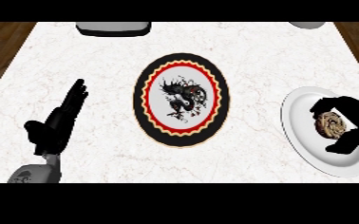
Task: Pick the cupcake from the plate and place it in the plate
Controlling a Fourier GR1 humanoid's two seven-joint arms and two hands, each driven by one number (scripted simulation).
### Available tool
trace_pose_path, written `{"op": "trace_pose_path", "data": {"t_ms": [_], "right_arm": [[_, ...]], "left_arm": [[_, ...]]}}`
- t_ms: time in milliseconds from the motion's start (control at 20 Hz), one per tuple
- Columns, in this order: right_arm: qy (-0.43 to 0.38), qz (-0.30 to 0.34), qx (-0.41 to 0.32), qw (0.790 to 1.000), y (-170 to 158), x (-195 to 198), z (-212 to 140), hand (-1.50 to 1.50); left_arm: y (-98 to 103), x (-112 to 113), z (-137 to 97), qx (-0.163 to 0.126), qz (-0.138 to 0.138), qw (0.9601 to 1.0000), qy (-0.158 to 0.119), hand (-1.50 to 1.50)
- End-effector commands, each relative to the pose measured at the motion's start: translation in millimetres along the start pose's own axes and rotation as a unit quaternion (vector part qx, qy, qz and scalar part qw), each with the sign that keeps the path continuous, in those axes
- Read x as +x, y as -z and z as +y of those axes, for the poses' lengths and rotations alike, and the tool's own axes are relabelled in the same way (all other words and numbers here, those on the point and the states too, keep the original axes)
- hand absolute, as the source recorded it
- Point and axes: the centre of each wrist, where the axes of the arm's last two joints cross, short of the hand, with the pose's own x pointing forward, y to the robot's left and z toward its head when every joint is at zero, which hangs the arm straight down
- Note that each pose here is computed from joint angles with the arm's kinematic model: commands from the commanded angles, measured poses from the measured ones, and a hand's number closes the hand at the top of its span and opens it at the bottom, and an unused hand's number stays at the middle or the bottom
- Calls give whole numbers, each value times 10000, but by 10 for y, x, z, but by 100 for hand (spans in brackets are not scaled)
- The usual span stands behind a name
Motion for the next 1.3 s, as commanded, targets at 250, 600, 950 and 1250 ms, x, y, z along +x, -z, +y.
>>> {"op": "trace_pose_path", "data": {"t_ms": [250,600,950,1250], "right_arm": [[375,617,-609,9955,-14,77,423,150],[821,2162,-1704,9579,-293,79,985,150],[645,1720,-2703,9451,-348,807,1036,150],[556,1413,-3601,9205,-618,1518,866,150]], "left_arm": [[-51,-125,10,229,100,9997,0,0],[-242,-203,287,553,342,9979,69,0],[-309,-212,288,613,315,9976,96,0],[-342,-220,249,511,242,9984,92,0]]}}
